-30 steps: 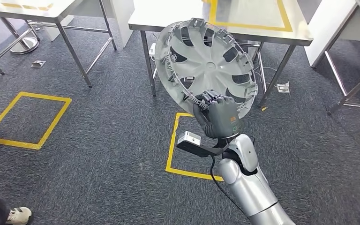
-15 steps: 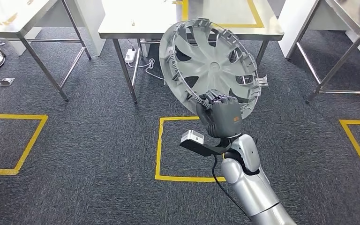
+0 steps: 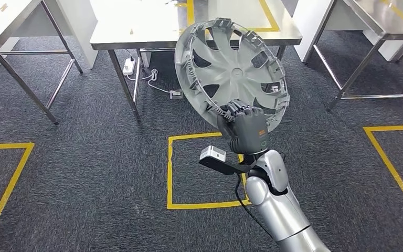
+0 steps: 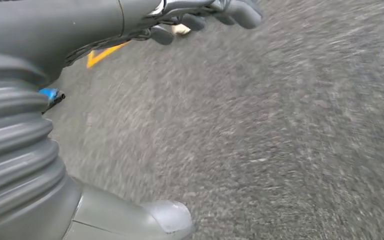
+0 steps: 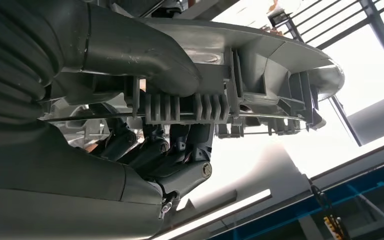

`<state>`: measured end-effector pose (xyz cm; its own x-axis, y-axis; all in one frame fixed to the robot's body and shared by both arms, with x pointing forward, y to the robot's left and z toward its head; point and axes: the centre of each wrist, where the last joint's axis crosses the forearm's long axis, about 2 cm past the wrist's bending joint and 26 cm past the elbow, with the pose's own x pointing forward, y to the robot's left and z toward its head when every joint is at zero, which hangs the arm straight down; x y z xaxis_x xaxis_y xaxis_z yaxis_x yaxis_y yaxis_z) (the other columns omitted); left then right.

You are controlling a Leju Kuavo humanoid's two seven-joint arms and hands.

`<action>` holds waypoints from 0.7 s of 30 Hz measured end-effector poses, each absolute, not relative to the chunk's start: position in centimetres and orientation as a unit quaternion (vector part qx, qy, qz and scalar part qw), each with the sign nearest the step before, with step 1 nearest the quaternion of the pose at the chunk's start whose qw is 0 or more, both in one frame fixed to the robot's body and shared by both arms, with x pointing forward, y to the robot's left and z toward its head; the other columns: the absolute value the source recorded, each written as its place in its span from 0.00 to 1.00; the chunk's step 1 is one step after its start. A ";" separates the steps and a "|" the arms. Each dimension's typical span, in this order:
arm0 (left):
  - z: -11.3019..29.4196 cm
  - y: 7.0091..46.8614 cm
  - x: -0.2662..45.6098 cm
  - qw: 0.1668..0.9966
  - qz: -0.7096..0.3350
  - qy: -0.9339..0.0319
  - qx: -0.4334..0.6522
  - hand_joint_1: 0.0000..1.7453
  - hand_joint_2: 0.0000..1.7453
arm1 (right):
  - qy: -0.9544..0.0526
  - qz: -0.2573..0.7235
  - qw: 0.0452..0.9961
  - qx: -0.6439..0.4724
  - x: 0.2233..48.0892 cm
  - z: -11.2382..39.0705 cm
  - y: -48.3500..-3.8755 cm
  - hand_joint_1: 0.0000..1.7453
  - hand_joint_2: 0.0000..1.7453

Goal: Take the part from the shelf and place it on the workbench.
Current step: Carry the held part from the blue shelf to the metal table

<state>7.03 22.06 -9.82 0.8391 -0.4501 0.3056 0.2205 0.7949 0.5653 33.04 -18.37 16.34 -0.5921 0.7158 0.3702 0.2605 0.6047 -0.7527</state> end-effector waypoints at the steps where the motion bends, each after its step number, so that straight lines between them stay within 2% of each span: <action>1: -9.8 22.1 7.0 0.922 -0.181 -0.218 0.264 0.00 1.00 | -0.828 0.333 0.342 -0.294 33.1 16.4 -18.4 1.00 1.00; 21: -9.7 21.9 7.5 0.920 -0.178 -0.228 0.265 0.00 1.00 | -0.831 0.337 0.332 -0.292 33.5 16.8 -18.1 1.00 1.00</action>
<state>7.53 21.88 -9.70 0.8328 -0.4484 0.3247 0.2071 0.7962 0.5684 33.47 -18.15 16.84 -0.6085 0.7094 0.3557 0.2611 0.6023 -0.7544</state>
